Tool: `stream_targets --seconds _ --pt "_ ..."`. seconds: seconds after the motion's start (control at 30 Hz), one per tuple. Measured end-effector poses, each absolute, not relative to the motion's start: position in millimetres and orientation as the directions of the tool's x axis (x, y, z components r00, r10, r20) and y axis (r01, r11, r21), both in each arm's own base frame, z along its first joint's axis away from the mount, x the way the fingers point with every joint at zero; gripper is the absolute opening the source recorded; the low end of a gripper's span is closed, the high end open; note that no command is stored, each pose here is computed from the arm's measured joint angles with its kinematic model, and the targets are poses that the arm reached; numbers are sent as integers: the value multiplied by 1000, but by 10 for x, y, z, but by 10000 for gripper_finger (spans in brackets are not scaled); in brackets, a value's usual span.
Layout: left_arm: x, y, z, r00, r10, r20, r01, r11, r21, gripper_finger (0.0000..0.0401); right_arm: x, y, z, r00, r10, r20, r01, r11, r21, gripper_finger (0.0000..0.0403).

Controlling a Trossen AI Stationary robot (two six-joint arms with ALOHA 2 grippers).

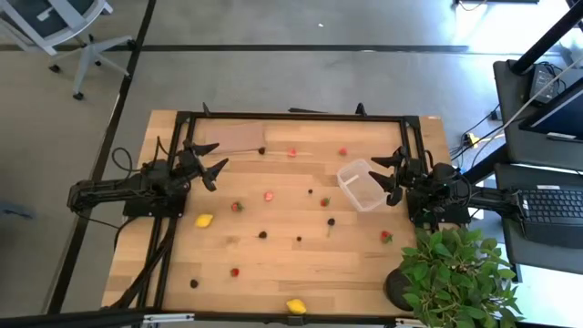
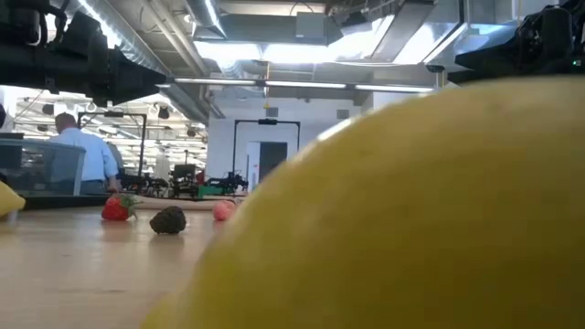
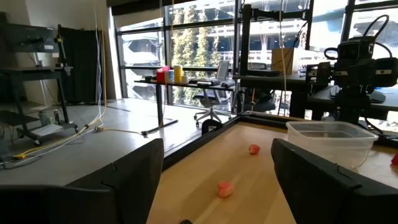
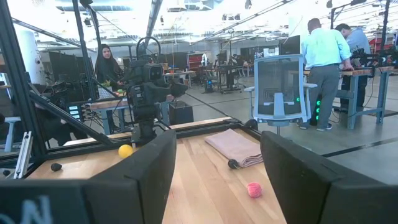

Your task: Pick and placing Produce into tupperware

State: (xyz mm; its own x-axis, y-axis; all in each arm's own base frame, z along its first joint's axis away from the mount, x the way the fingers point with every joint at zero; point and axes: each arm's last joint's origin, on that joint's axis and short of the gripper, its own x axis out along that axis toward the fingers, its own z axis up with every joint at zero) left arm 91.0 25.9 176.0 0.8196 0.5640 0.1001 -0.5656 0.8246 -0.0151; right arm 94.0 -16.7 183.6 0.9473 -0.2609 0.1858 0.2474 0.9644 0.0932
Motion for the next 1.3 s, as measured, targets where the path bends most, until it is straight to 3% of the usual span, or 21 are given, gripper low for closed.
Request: stream_targets --seconds 0.6,0.77,1.0,1.17,1.3 --pt "910 259 1760 820 564 100 -566 825 -15 291 937 -167 1851 944 -262 202 236 961 144 236" --pt "910 259 1760 820 564 100 -565 825 -15 291 929 -170 1881 935 -266 233 255 964 78 236" --pt "910 259 1760 820 564 100 -565 825 -15 291 923 -169 1915 933 -265 242 209 949 236 236" --pt "910 259 1760 820 564 100 -566 824 -15 291 892 -171 2180 929 -288 232 244 949 199 236" --pt "910 259 1760 820 564 100 -565 825 -15 291 895 -205 2566 888 -398 228 374 916 142 236"
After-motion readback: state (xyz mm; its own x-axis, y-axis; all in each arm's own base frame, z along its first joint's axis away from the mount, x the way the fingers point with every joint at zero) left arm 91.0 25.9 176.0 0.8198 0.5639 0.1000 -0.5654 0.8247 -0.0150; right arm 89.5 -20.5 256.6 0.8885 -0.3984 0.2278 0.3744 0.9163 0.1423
